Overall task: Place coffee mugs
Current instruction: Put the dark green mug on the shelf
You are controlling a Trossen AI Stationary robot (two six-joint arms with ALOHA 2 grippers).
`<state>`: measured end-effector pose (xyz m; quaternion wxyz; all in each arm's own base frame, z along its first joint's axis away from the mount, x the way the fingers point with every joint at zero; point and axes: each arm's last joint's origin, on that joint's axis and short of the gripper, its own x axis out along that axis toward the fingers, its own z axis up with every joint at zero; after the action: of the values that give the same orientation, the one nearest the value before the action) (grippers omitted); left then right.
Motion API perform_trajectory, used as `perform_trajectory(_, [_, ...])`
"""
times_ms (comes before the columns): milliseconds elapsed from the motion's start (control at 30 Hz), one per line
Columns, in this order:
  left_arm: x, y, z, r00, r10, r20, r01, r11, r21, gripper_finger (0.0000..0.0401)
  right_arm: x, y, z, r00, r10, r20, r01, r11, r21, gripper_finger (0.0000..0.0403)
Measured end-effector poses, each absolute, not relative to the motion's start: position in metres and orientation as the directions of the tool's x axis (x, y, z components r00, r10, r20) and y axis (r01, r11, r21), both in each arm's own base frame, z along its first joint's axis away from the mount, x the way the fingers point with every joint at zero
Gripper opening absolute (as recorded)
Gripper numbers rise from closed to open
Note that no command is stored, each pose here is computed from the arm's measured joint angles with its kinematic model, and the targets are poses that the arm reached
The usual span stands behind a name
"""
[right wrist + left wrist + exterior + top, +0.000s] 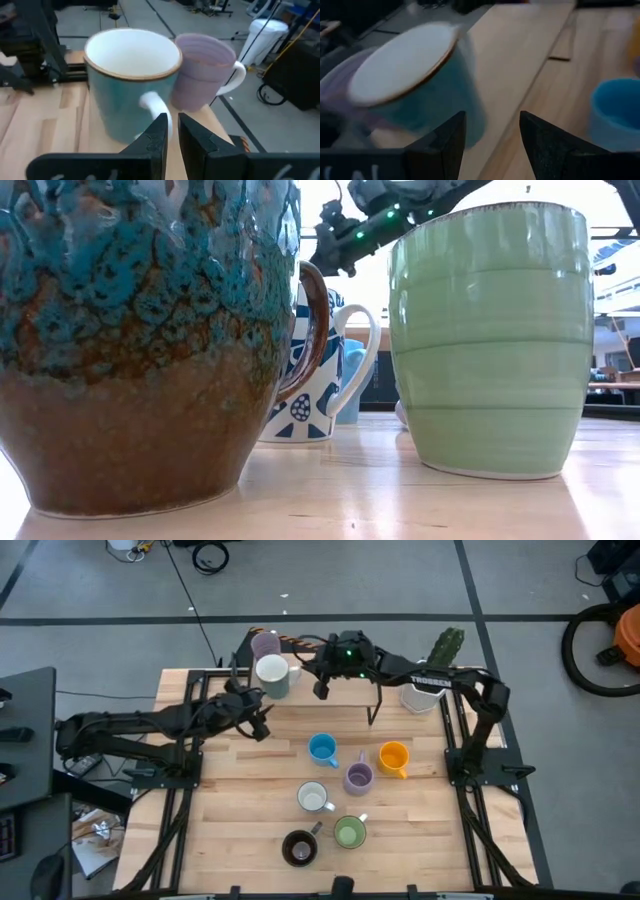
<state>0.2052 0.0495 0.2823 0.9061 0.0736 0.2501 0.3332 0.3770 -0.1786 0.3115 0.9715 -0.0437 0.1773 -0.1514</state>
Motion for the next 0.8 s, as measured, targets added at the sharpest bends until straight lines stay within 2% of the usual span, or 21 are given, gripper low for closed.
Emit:
perform_trajectory(333, [0.201, 0.055, 0.275, 0.607, 0.693, -0.389, -0.629, 0.718, 0.297, 0.0192, 0.395, -0.206, 0.293, 0.894, -0.270, -0.359, 0.263, 0.962, -0.068, 0.0049])
perform_trajectory(800, [0.194, 0.073, 0.276, 0.498, 0.786, -0.367, -0.723, 0.610, 0.325, 0.0192, 0.408, -0.176, 0.289, 0.894, -0.201, -0.401, 0.204, 0.978, -0.035, 0.0049])
